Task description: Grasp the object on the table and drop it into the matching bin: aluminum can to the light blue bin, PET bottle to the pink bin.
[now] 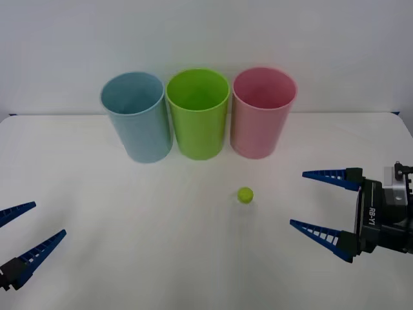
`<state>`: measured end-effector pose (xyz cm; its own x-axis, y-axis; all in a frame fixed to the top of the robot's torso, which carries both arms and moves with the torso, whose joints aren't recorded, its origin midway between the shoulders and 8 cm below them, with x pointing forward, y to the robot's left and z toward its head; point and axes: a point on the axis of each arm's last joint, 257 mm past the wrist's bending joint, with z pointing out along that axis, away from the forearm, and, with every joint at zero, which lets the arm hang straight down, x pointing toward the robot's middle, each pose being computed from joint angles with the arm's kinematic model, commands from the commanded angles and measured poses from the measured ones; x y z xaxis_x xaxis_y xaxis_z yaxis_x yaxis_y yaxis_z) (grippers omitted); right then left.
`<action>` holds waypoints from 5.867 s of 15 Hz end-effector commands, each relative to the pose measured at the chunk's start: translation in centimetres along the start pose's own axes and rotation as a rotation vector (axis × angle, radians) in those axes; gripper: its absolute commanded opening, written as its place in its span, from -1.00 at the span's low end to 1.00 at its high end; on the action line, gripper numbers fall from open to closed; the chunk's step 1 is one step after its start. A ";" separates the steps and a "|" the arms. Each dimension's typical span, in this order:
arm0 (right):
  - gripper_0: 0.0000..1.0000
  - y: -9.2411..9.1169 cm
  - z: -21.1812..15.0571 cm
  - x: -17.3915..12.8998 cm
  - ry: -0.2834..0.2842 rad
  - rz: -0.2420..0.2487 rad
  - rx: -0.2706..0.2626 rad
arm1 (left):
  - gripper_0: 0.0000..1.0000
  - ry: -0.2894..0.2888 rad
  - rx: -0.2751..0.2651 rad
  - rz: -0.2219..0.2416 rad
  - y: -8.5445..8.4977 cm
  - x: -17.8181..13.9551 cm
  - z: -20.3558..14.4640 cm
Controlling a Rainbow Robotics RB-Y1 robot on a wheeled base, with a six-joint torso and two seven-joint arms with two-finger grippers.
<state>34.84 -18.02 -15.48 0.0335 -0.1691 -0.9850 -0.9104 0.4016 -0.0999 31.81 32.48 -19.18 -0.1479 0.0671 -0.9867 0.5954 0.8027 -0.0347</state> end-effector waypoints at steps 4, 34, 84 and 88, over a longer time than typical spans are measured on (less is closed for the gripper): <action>1.00 0.0 -0.5 -1.2 -0.031 -0.022 0.020 | 1.00 0.000 0.000 0.000 0.0 0.0 0.0; 1.00 1.3 5.3 12.7 0.045 0.077 0.200 | 1.00 0.000 0.000 0.000 0.0 0.0 0.0; -1.00 -0.7 3.2 -8.4 -0.280 -0.049 0.316 | 1.00 0.000 0.000 0.000 0.0 0.0 0.0; -1.00 -2.9 3.1 -13.8 -0.322 -0.069 0.359 | 1.00 0.000 0.000 0.000 0.0 0.0 0.0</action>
<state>37.72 -14.10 -2.91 0.2606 0.0482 -0.9642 -0.7076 0.6890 -0.1568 31.81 32.48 -19.18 -0.1479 0.0671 -0.9867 0.5954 0.8027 -0.0346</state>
